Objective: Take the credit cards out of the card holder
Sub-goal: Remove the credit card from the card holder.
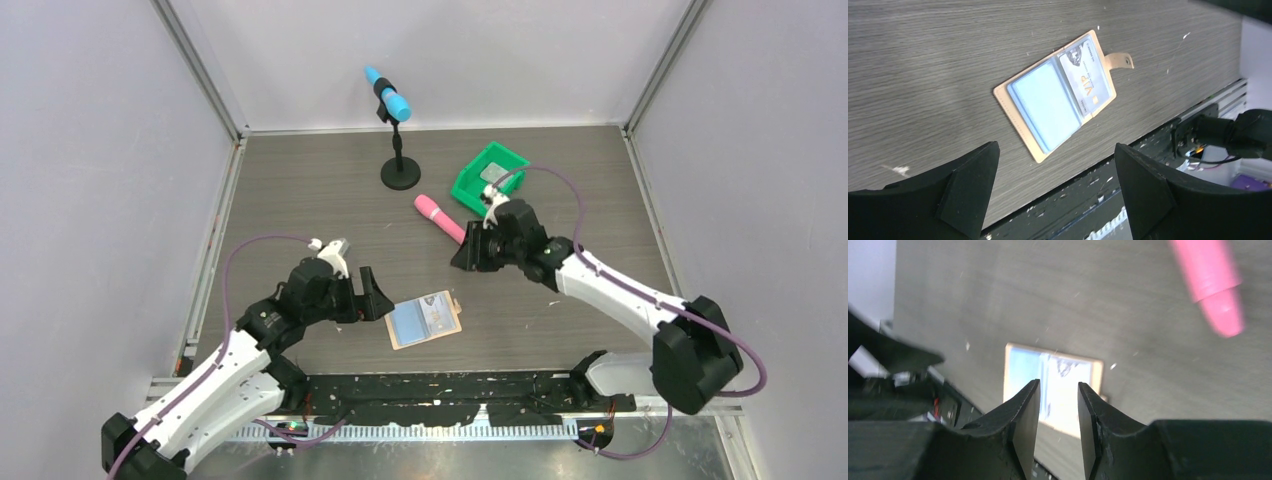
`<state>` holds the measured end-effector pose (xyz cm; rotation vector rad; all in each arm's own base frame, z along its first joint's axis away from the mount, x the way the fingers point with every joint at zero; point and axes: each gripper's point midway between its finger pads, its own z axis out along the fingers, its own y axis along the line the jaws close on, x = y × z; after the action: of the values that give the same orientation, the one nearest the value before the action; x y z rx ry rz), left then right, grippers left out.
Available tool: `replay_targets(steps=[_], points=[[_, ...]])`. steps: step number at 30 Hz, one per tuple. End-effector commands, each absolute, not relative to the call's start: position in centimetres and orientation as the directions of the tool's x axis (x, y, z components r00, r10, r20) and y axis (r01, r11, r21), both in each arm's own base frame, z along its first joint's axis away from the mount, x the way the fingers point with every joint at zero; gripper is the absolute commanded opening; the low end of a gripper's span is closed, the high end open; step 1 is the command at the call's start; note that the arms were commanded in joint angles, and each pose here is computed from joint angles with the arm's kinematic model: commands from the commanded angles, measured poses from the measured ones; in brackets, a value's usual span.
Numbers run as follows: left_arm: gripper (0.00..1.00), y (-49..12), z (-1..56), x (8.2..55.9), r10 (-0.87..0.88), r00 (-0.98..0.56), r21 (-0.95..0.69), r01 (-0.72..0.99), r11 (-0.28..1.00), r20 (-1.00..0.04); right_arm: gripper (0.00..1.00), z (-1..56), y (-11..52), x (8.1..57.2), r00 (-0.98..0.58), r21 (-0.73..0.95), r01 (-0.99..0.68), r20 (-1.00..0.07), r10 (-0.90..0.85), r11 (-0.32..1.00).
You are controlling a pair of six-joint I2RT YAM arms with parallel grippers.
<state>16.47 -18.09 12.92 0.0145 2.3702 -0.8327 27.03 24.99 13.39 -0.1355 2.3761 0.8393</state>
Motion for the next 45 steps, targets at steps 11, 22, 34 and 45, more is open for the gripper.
replay_targets(steps=[11, 22, 34, 45], points=[[0.85, -20.5, 14.2, 19.9, -0.463, -0.685, -0.757, 0.2, 0.623, -0.562, 0.44, 12.9, 29.8, 19.3, -0.813, 0.576, -0.43, -0.582, -0.021, 0.695], [0.83, -22.1, 11.9, 19.6, -0.412, -0.745, -0.773, 0.214, 0.598, -0.525, 0.45, 7.1, 29.2, 18.9, -0.85, 0.539, -0.384, -0.523, -0.06, 0.75], [0.75, -23.6, 9.9, 19.4, -0.384, -0.791, -0.791, 0.196, 0.58, -0.477, 0.46, 4.7, 28.6, 18.8, -0.865, 0.514, -0.363, -0.496, -0.076, 0.777], [0.7, -25.1, 8.6, 18.8, -0.336, -0.822, -0.787, 0.2, 0.584, -0.459, 0.44, 3.2, 28.7, 18.2, -0.878, 0.539, -0.345, -0.474, -0.062, 0.768]])
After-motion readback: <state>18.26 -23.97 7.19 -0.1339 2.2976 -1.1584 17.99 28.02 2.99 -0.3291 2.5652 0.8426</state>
